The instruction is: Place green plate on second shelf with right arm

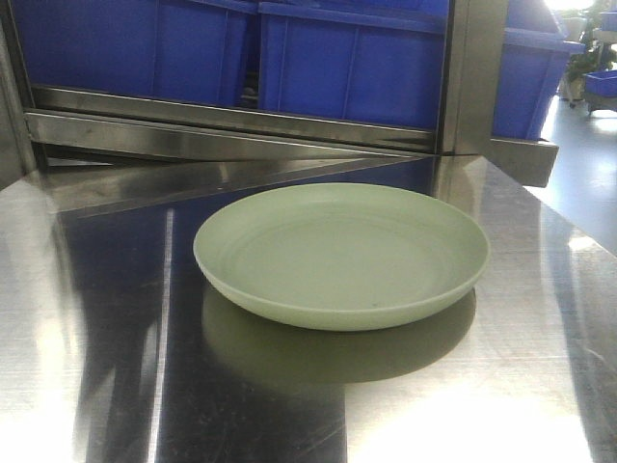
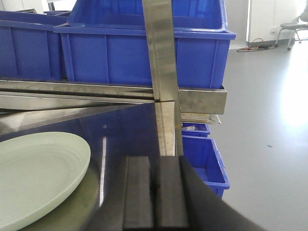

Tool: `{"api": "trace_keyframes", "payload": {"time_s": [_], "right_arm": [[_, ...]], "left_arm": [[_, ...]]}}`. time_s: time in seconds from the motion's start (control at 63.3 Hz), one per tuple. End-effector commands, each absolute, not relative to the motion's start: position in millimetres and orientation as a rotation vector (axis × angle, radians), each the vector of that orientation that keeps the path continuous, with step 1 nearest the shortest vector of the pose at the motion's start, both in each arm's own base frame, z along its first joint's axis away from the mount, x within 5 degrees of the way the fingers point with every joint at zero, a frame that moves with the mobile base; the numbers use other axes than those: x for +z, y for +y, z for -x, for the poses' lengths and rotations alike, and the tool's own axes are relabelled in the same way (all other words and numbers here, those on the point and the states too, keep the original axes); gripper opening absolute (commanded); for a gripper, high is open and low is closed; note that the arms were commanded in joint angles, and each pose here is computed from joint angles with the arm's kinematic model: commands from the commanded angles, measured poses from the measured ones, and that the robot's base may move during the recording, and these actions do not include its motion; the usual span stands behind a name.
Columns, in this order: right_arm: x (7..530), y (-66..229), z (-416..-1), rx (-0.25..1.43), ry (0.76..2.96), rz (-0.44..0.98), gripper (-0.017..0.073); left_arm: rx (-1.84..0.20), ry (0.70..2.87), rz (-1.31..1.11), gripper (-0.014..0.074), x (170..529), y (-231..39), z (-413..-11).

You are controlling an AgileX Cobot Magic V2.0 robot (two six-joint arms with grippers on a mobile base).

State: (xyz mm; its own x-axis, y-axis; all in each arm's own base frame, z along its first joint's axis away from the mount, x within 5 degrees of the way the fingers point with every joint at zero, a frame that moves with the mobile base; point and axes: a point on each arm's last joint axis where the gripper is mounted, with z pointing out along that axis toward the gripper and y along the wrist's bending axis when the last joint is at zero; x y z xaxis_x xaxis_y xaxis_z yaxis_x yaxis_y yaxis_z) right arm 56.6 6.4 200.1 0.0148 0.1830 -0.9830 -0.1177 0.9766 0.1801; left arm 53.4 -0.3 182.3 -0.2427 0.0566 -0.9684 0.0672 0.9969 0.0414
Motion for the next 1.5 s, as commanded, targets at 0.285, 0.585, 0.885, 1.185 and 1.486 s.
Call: {"api": "trace_keyframes", "payload": {"time_s": [0.285, 0.585, 0.885, 1.185, 1.486], "right_arm": [[210.8, 6.5, -54.0, 0.235, 1.432, -0.036, 0.0048], [210.8, 6.5, -54.0, 0.235, 1.432, -0.036, 0.0048], [211.9, 6.6, -53.9, 0.236, 1.42, -0.034, 0.0048], [212.9, 6.7, -53.7, 0.238, 1.409, -0.033, 0.0048], [209.3, 6.4, -54.3, 0.232, 1.449, -0.037, 0.0048]], "left_arm": [[-0.026, 1.776, -0.098, 0.0125, 174.7, -1.7, -54.3], [-0.026, 1.776, -0.098, 0.0125, 174.7, -1.7, -54.3], [-0.026, 1.776, -0.098, 0.0125, 174.7, -1.7, -54.3], [-0.026, 1.776, -0.098, 0.0125, 174.7, -1.7, -54.3], [-0.026, 1.776, -0.098, 0.0125, 174.7, -1.7, -54.3]]}}
